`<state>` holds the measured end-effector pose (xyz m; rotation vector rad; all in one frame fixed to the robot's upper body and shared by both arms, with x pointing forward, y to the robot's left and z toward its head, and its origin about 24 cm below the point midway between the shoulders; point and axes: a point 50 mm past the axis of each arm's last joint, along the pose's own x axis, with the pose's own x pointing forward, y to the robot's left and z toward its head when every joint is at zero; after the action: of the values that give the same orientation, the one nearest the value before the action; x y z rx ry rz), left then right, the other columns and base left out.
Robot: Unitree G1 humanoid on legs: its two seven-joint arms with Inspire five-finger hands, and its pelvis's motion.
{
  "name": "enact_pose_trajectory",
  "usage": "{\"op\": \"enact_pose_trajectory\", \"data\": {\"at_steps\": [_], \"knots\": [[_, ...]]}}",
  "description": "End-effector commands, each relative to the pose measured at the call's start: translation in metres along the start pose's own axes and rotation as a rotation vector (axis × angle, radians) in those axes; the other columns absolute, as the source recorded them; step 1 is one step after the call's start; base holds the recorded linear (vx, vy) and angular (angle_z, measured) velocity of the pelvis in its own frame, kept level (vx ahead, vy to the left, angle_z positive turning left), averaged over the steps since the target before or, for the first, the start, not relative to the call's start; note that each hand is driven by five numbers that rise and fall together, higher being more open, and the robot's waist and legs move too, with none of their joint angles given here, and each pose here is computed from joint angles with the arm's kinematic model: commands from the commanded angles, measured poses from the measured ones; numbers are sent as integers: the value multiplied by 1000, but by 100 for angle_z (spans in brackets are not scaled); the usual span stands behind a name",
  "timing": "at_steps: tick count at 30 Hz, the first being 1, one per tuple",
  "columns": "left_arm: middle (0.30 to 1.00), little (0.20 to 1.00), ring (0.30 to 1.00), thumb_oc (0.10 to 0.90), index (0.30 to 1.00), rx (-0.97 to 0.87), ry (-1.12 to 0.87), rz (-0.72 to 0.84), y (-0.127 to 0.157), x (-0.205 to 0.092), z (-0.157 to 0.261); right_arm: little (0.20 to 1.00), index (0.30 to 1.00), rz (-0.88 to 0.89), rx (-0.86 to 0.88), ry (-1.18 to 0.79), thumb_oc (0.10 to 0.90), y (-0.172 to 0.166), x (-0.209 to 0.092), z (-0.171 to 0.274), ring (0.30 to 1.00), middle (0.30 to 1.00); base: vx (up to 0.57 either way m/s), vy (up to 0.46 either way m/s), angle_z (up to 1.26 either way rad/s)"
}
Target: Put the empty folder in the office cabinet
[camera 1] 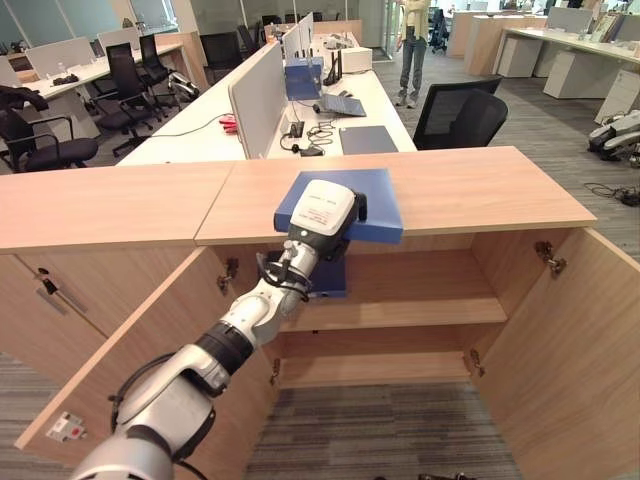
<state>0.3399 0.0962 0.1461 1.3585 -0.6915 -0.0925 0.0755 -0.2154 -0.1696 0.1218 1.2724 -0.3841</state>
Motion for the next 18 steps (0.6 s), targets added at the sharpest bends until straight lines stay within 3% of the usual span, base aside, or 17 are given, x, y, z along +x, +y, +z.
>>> {"op": "enact_pose_trajectory", "data": {"at_steps": [1,6,8,9,12,16,18], "knots": [[300,300,300,400,300,-249,-194,52,42,10,27,900,900,1,3,4,800,-1,0,-2,900,900,0,0,0],[300,300,300,400,300,-774,-295,-127,50,-52,42,900,900,39,36,25,800,-1,0,-8,900,900,18,11,7],[300,300,300,400,300,-1017,-190,-212,37,-75,32,900,900,67,34,26,800,0,0,-7,900,900,-4,-2,2],[300,300,300,400,300,-1018,-188,-212,37,-75,31,900,900,67,32,26,800,0,0,-8,900,900,-6,-5,4],[300,300,300,400,300,-1414,49,-332,9,-115,13,900,900,117,21,25,800,4,-1,-8,900,900,28,-16,-3],[300,300,300,400,300,-1418,188,-366,-1,-141,-2,900,900,156,4,-55,800,8,-2,6,900,900,-10,-15,-3],[300,300,300,400,300,-1287,309,-402,-6,-165,-18,900,900,200,-14,-273,800,18,-9,60,900,900,18,3,7]]}}
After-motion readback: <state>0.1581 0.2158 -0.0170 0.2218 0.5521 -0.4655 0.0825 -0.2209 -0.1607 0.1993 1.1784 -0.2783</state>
